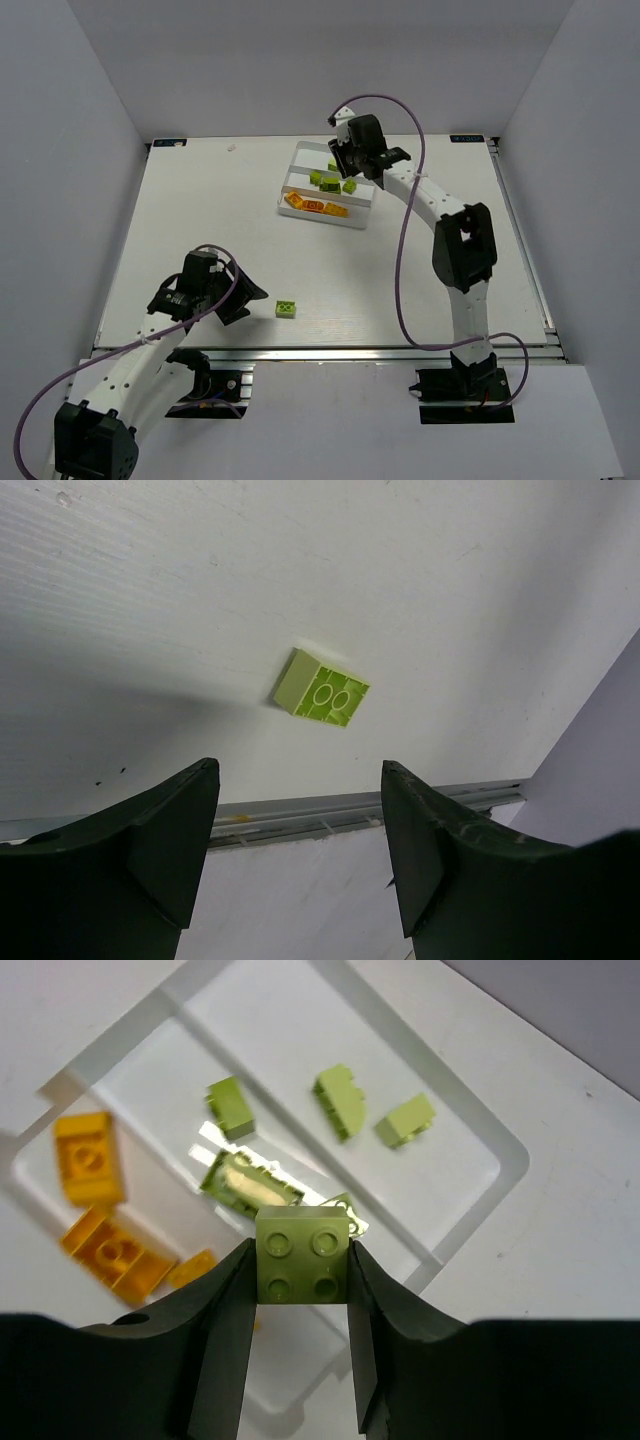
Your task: Sort the legos into containers by color
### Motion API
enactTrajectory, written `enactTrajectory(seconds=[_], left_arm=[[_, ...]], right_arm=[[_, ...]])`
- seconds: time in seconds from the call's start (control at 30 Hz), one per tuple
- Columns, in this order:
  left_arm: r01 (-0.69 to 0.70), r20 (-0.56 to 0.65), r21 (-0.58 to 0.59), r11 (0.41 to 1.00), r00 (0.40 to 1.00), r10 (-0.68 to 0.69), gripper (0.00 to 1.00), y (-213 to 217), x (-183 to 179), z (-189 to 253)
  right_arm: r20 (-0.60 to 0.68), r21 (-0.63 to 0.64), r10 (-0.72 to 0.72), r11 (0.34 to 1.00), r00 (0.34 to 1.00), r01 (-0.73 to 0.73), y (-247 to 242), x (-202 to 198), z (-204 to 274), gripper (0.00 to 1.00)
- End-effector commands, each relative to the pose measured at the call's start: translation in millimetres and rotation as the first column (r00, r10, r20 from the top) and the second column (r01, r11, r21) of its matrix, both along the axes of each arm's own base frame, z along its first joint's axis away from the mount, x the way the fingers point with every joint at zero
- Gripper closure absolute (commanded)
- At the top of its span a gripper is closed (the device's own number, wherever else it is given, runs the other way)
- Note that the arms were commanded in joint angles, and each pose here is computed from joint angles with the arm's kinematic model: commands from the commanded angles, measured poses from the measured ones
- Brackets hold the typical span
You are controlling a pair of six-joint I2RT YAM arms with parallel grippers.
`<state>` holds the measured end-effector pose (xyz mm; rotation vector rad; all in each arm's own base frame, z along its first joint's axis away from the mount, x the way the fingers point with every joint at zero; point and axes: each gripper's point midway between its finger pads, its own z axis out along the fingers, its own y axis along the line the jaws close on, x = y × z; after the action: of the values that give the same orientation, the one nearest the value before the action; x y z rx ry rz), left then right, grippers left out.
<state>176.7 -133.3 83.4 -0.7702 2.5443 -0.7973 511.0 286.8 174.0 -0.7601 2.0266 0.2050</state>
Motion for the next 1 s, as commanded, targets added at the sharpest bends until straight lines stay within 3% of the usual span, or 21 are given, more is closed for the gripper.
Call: enactTrajectory(seconds=[0.0, 0.33, 0.57, 0.83, 0.97], left_arm=[[0.026, 0.065, -0.020, 0.999, 0.998, -0.024, 0.25, -5.2, 7.5, 18.0], [0.023, 0.090, -0.058, 0.998, 0.996, -0.018, 0.24, -8.5, 5.7, 25.1], [0.027, 0.069, -0.058, 0.998, 0.997, -0.023, 0.23, -11.9, 12.7, 19.2], [0.046, 0.052, -0.052, 0.998, 0.998, -0.044, 0.22, -17.6, 26.7, 17.6], [0.057, 0.049, -0.054, 0.997, 0.997, -0.055, 0.22, -21.4, 29.8, 15.8]], right_arm=[[0.016, 0.064, -0.238, 0.970, 0.971, 0.236, -23.5, 40.8, 0.2, 1.00], [0.065, 0.162, -0.353, 0.927, 0.933, 0.339, -63.2, 126.5, -13.5, 1.00], [0.041, 0.187, -0.307, 0.937, 0.951, 0.295, -66.5, 130.8, -33.0, 0.69], [0.003, 0.238, -0.250, 0.941, 0.968, 0.242, -51.3, 128.9, -41.6, 0.62], [-0.011, 0.242, -0.221, 0.946, 0.975, 0.217, -48.7, 127.5, -47.1, 0.35]])
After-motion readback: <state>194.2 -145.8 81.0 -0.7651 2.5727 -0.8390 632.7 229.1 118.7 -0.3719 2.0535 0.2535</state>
